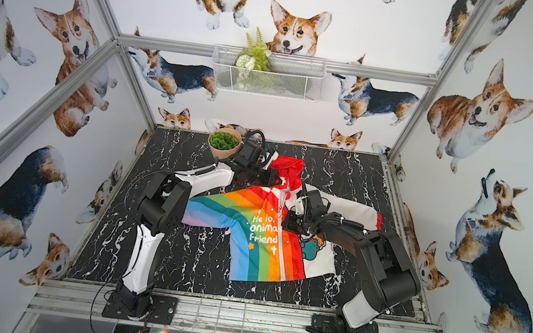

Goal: Unzip the jacket
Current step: Unzip the zipper on the jacket.

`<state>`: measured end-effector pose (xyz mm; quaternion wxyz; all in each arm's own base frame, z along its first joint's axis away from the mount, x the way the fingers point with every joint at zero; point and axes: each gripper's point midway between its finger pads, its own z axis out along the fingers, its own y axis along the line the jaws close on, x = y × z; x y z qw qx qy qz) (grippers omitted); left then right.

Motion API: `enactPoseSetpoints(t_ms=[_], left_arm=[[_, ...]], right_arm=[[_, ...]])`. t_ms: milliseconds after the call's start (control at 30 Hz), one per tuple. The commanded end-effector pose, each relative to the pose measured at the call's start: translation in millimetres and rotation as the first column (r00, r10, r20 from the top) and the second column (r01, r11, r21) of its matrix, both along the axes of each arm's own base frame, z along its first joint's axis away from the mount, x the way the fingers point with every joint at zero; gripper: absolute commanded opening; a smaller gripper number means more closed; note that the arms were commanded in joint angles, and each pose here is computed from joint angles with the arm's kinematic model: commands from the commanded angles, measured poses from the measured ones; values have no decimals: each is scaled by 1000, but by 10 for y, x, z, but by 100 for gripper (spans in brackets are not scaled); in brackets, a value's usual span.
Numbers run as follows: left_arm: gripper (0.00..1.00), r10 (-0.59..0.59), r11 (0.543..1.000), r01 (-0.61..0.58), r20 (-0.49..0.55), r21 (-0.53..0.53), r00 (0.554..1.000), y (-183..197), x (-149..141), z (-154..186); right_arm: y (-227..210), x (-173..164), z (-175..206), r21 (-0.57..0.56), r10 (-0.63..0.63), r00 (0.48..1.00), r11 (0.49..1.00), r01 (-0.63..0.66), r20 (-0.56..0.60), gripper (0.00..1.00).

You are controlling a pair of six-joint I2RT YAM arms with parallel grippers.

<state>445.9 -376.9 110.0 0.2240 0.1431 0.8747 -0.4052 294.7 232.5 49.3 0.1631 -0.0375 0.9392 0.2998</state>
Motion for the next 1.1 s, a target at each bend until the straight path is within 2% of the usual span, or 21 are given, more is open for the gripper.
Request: enactPoseSetpoints(t_ms=[0, 133, 233, 400, 633, 933, 1067], left_arm=[[0, -4, 1000, 4, 16, -1, 1000, 3, 32, 23], [0, -4, 1000, 4, 12, -8, 1000, -11, 25, 20], [0, -1, 1000, 1, 15, -4, 1000, 2, 20, 29], [0, -5, 1000, 5, 13, -6, 1000, -5, 3, 37], [0, -10, 1000, 10, 11, -5, 1000, -26, -26, 29], [0, -17, 1000, 18, 11, -6, 1000, -49, -72, 55], [0, -23, 1000, 24, 13, -7, 1000, -70, -92, 60]], right_arm=[[4, -51, 12, 5, 20, 1000, 1000, -20, 5, 0], [41, 38, 122, 44, -6, 999, 999, 3, 54, 2], [51, 108, 189, 63, -38, 996, 997, 34, 77, 23], [82, 207, 160, 55, -58, 996, 997, 54, 68, 39], [203, 315, 114, 65, -54, 997, 997, 51, 52, 41], [207, 464, -8, 19, -91, 995, 996, 90, 29, 40], [176, 517, -61, -12, -116, 993, 993, 117, 24, 37]])
